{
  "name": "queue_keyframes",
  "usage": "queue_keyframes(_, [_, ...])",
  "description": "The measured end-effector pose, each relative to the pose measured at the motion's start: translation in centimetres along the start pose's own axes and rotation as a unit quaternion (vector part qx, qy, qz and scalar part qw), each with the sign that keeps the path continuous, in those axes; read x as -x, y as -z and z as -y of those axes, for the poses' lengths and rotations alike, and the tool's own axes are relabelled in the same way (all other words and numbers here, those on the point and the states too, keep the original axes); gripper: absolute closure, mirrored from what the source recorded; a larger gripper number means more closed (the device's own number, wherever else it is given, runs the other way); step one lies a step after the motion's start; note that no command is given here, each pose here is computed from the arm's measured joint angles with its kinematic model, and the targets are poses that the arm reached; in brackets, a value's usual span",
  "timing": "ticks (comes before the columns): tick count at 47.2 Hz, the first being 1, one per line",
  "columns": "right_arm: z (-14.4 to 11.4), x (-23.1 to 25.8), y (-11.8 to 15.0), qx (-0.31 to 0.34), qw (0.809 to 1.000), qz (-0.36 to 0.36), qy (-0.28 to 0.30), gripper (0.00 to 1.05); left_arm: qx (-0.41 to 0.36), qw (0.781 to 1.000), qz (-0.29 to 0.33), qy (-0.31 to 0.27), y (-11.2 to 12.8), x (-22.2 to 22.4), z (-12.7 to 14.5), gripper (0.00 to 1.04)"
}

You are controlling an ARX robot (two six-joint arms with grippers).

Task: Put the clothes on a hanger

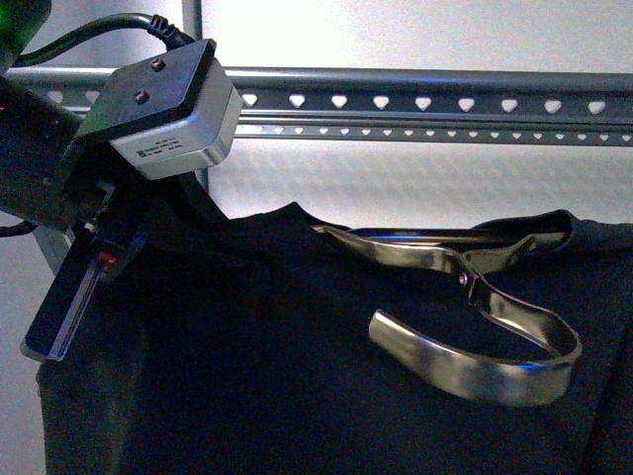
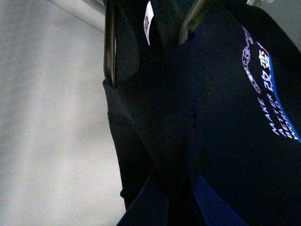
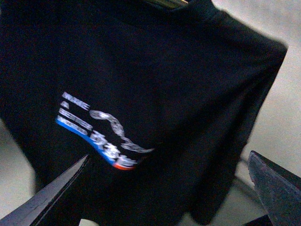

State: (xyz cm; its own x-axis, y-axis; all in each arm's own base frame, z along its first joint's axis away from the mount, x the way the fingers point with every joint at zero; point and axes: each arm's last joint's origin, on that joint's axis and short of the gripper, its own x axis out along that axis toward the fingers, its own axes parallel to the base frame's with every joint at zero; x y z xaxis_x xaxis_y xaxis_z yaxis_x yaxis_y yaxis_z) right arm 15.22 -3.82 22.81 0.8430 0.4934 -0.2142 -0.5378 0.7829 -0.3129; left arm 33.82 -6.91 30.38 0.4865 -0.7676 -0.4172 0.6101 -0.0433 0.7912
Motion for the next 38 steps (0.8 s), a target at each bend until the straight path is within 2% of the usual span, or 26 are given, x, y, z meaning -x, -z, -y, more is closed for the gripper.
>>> queue_keyframes(1, [0.3, -0.2, -0.2, 0.020, 1.000, -0.001, -0.002, 0.07, 0.000, 1.000, 0.000, 0.000, 0.0, 0.0, 0.0, 1.00])
queue_keyframes(2, [1.2, -0.7, -0.8, 0.084, 0.996, -0.003, -0.010, 0.07, 0.000, 1.000, 0.000, 0.000, 0.0, 0.0, 0.0, 1.00])
queue_keyframes(5, [2.4, -2.0, -1.6, 0.173, 0.984, -0.013, -0.038, 0.07, 0.000, 1.000, 0.000, 0.000, 0.0, 0.0, 0.0, 1.00])
queue_keyframes(8, [3.4, -3.7, -2.8, 0.306, 0.949, -0.017, -0.078, 0.07, -0.001, 1.000, 0.001, 0.000, 0.0, 0.0, 0.0, 1.00])
queue_keyframes(11, [4.2, -5.1, -4.0, 0.393, 0.915, -0.007, -0.087, 0.07, -0.001, 1.000, 0.001, 0.000, 0.0, 0.0, 0.0, 1.00])
queue_keyframes(12, [4.5, -5.7, -4.7, 0.433, 0.897, -0.002, -0.088, 0.07, -0.001, 1.000, 0.001, 0.000, 0.0, 0.0, 0.0, 1.00])
queue_keyframes(15, [5.0, -7.2, -6.1, 0.477, 0.874, 0.006, -0.089, 0.07, -0.001, 1.000, 0.001, 0.000, 0.0, 0.0, 0.0, 1.00])
queue_keyframes(18, [5.4, -9.0, -7.1, 0.504, 0.859, 0.000, -0.092, 0.07, -0.001, 1.000, 0.001, 0.000, 0.0, 0.0, 0.0, 1.00])
queue_keyframes(26, [6.3, -11.9, -7.7, 0.510, 0.854, -0.025, -0.098, 0.08, 0.000, 1.000, 0.001, 0.000, 0.0, 0.0, 0.0, 1.00])
queue_keyframes(33, [7.7, -14.5, -7.8, 0.493, 0.864, -0.047, -0.092, 0.32, -0.001, 1.000, 0.001, 0.000, 0.0, 0.0, 0.0, 1.00])
queue_keyframes(38, [8.1, -15.4, -8.0, 0.478, 0.872, -0.051, -0.092, 0.44, -0.001, 1.000, 0.001, 0.000, 0.0, 0.0, 0.0, 1.00])
